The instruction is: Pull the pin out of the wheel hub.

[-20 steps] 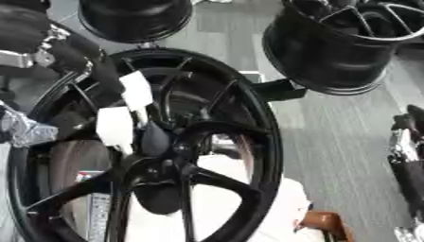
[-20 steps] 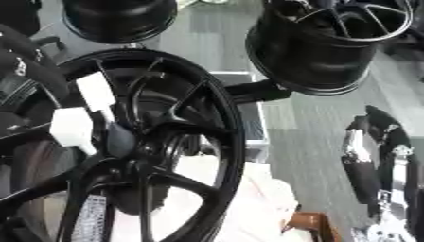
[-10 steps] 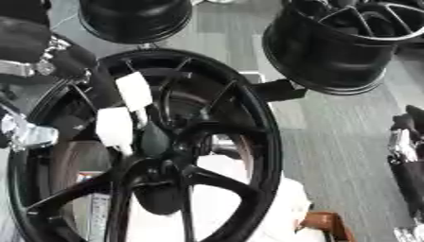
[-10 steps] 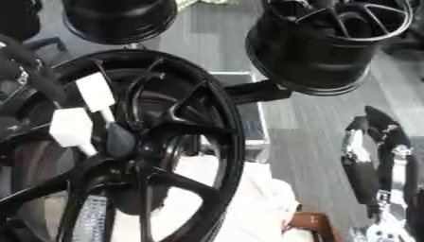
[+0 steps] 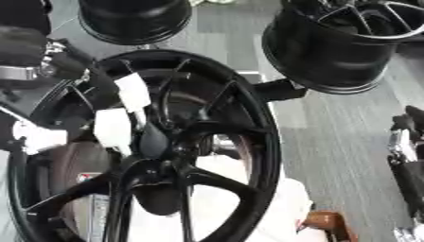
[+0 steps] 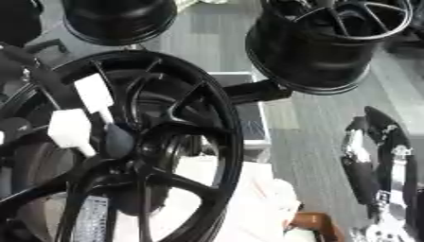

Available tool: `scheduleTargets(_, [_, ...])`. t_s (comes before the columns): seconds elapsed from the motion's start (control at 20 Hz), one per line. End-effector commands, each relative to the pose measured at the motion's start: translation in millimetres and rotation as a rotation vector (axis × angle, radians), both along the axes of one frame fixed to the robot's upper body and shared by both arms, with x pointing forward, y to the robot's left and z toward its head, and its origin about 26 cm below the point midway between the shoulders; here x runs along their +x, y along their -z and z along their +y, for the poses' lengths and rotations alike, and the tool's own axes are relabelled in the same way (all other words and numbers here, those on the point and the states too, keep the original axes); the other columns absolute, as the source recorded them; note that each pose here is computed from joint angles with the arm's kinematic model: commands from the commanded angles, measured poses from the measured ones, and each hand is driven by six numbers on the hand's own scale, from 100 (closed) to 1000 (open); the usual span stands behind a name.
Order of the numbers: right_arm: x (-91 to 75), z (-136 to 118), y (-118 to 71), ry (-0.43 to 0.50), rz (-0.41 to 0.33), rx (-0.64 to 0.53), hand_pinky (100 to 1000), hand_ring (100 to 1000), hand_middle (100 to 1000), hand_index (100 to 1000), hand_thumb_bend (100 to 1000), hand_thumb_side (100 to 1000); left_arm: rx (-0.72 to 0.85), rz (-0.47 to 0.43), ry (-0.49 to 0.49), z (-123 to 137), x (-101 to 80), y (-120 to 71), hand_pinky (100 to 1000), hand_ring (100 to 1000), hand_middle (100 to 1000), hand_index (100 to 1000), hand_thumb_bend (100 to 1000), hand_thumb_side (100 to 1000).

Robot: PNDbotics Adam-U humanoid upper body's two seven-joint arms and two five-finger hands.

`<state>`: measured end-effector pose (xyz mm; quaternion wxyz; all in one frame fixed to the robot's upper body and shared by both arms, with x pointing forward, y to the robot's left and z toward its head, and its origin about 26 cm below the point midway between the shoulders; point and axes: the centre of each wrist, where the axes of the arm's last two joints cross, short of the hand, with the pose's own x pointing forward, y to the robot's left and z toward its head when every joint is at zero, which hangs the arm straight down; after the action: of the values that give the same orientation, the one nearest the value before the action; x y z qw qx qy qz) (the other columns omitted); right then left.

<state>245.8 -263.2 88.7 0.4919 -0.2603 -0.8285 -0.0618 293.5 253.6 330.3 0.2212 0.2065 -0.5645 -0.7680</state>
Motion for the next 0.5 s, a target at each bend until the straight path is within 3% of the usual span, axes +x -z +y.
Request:
scheduleTargets(0.05, [-1.0, -1.8, -5.7, 0.002, -0.016, -0.012, 881, 863, 640, 797, 100, 588, -0.017, -0.022, -0.037, 3.1, -4.6, -8.0, 847, 808, 765, 915, 100, 570])
scheduleTargets(0.15, [-1.0, -1.9, -5.7, 0.003, -0.017, -0.014, 881, 863, 640, 797, 100, 587, -0.03, -0.007, -0.05, 2.8, -4.3, -6.2, 844, 802, 758, 921, 100, 613])
scheduleTargets(0.3, [-1.0, -1.9, -5.8, 0.003, -0.018, -0.015, 881, 863, 640, 797, 100, 589, -0.003, 0.035, -0.068, 2.6, -3.8, -3.0, 847, 807, 760, 933, 100, 765])
scheduleTargets(0.5, [-1.0, -1.4, -5.6, 0.002, -0.017, -0.013, 881, 862, 639, 797, 100, 590, 0.041, 0.056, -0.079, 1.7, -3.8, -3.4, 853, 814, 769, 939, 100, 817])
